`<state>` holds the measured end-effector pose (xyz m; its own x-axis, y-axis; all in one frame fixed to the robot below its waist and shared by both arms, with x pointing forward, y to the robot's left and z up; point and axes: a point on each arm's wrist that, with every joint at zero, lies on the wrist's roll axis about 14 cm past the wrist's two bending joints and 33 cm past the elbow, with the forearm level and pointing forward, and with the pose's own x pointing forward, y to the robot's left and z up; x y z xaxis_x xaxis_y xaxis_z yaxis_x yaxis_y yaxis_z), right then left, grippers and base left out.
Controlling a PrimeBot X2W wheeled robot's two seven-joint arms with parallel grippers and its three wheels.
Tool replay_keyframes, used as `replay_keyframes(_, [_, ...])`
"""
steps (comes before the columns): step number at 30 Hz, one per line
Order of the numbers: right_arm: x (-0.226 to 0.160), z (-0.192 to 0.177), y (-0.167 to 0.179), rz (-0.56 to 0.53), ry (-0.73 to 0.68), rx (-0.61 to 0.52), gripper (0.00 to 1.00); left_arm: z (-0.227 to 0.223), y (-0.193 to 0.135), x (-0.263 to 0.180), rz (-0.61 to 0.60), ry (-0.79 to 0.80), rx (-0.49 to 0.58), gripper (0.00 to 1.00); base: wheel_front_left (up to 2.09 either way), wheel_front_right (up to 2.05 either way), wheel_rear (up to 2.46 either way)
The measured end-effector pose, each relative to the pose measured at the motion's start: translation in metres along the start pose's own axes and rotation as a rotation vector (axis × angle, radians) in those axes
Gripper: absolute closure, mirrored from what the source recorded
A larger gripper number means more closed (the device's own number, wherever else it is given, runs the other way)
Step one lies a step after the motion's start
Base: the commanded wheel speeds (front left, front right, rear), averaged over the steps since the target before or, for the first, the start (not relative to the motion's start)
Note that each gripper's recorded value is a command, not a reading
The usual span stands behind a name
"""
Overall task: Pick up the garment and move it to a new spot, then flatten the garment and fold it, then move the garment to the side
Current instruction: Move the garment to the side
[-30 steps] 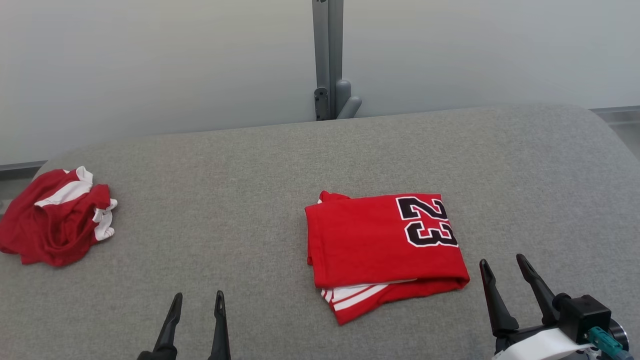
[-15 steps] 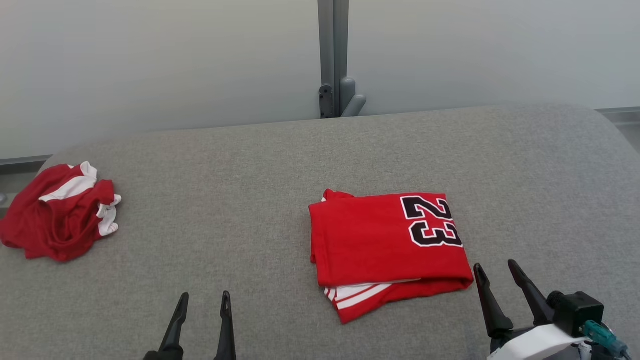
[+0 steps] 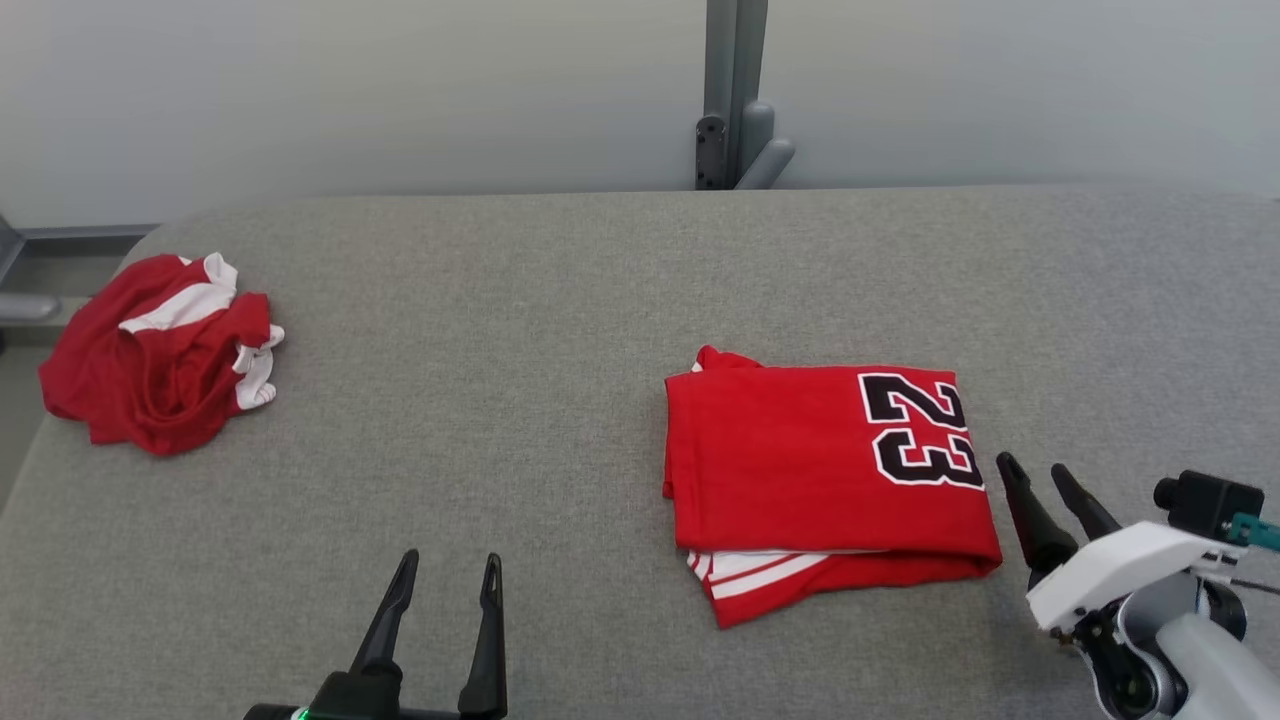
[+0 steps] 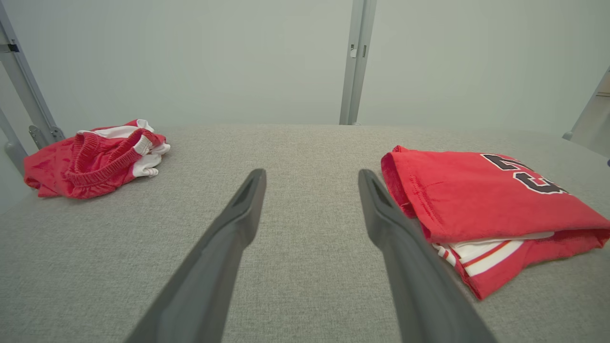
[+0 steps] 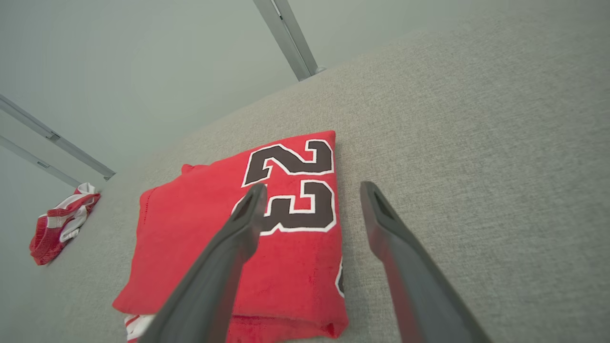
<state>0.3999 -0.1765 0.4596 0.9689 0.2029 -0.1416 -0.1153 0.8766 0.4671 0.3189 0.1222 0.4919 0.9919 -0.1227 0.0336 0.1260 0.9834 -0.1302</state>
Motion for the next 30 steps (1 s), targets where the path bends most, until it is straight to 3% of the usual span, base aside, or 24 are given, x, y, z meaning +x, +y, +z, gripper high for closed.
replay_keyframes(11, [0.048,-0.013,-0.009,-0.006,0.194,0.228,0.00,-0.005,0.007,0.018,0.020,0.020,0.000,0.00,0.00,0.00,0.00])
replay_keyframes(21, [0.061,-0.053,-0.008,-0.005,0.373,0.329,0.00,-0.017,0.018,0.022,0.067,0.059,0.004,0.00,0.00,0.00,0.00])
replay_keyframes(22, [0.062,-0.053,-0.007,-0.001,0.377,0.332,0.21,-0.017,0.019,0.023,0.068,0.061,0.005,0.00,0.00,0.00,0.00])
replay_keyframes(23, [0.063,-0.053,-0.007,0.002,0.380,0.326,0.48,-0.018,0.019,0.024,0.067,0.062,0.005,0.00,0.00,0.00,0.00])
replay_keyframes(25, [0.063,-0.053,-0.009,0.001,0.378,0.319,0.75,-0.018,0.019,0.026,0.066,0.061,0.006,0.00,0.00,0.00,0.00])
replay_keyframes(26, [0.062,-0.053,-0.009,0.002,0.378,0.320,1.00,-0.017,0.018,0.028,0.065,0.058,0.007,0.00,0.00,0.00,0.00])
replay_keyframes(30, [0.060,-0.051,-0.012,0.001,0.375,0.324,1.00,-0.016,0.017,0.033,0.058,0.054,0.010,0.00,0.00,0.00,0.00])
